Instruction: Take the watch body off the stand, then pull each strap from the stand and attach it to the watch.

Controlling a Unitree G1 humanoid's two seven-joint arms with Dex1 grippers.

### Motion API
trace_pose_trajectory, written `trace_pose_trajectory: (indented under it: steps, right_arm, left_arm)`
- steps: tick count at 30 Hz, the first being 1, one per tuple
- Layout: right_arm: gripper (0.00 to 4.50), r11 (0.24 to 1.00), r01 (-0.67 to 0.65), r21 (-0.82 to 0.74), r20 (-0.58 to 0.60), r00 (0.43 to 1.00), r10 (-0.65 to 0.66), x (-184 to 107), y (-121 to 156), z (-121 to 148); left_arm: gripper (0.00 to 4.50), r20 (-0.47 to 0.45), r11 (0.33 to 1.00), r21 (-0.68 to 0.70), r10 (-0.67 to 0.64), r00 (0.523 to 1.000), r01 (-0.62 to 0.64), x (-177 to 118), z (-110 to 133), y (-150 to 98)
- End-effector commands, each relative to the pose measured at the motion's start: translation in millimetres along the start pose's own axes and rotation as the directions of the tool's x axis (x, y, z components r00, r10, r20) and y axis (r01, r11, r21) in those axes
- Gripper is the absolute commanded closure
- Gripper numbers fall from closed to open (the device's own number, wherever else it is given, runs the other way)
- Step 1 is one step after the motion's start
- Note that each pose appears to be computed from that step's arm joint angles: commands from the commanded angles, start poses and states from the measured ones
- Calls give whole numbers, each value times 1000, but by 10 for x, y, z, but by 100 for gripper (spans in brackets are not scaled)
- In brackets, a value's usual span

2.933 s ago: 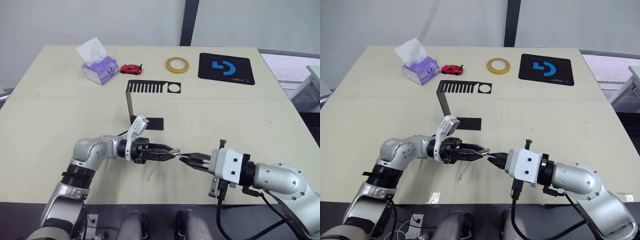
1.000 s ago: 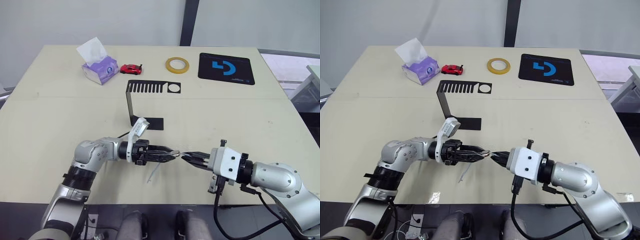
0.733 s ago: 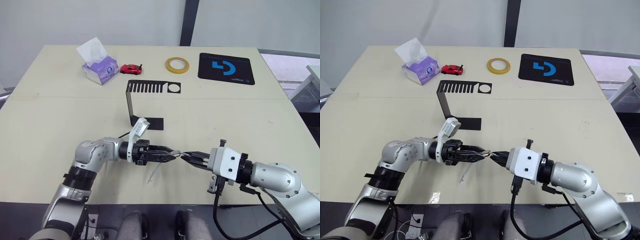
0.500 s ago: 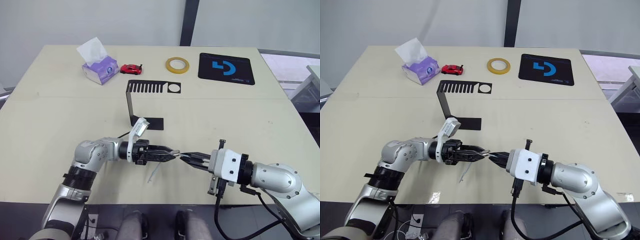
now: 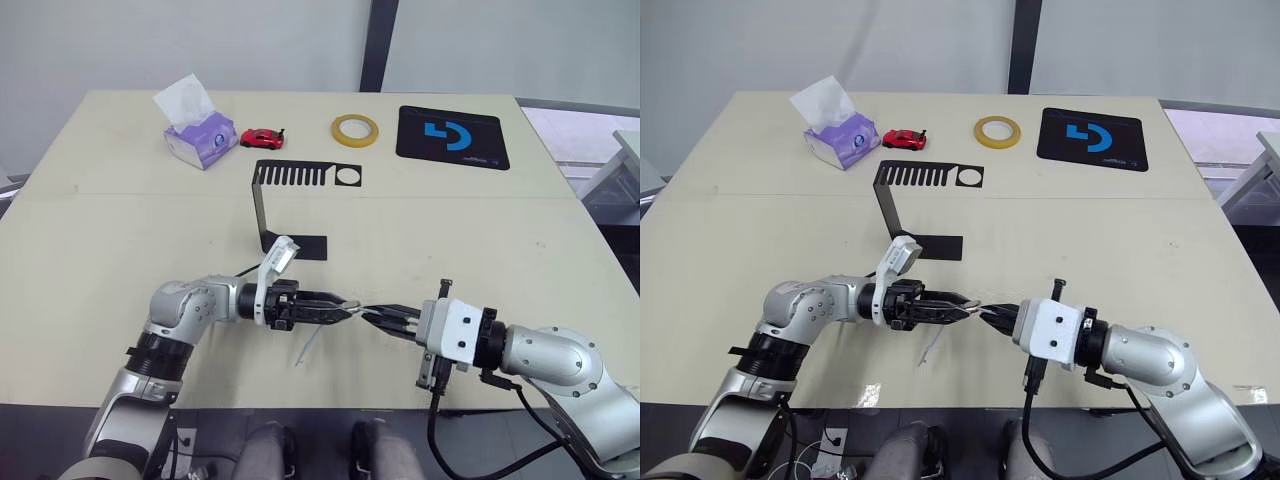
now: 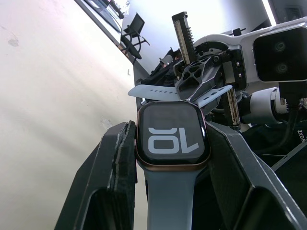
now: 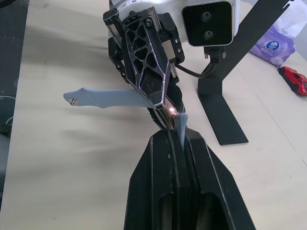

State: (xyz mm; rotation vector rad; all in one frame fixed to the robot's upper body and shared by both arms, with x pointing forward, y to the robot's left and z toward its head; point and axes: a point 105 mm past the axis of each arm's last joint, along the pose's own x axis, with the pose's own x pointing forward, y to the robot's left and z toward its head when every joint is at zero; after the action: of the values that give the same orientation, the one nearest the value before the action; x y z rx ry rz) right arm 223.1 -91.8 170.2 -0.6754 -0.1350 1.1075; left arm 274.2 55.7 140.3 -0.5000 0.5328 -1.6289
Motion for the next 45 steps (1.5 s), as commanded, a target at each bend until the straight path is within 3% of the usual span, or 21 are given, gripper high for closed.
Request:
trace_pose_trajectory:
  steps: [1,45]
  right_arm:
    - [450,1000,-11,-19,21,1000,11,6,30,41]
    - [450,998,-10,-59,42,999,12,54,16,86]
  left_arm:
    - [275,17,999,34,-31,999,31,16,62,-81]
    - [275,-6,1000,28,8,1000,-8,77,33,-42]
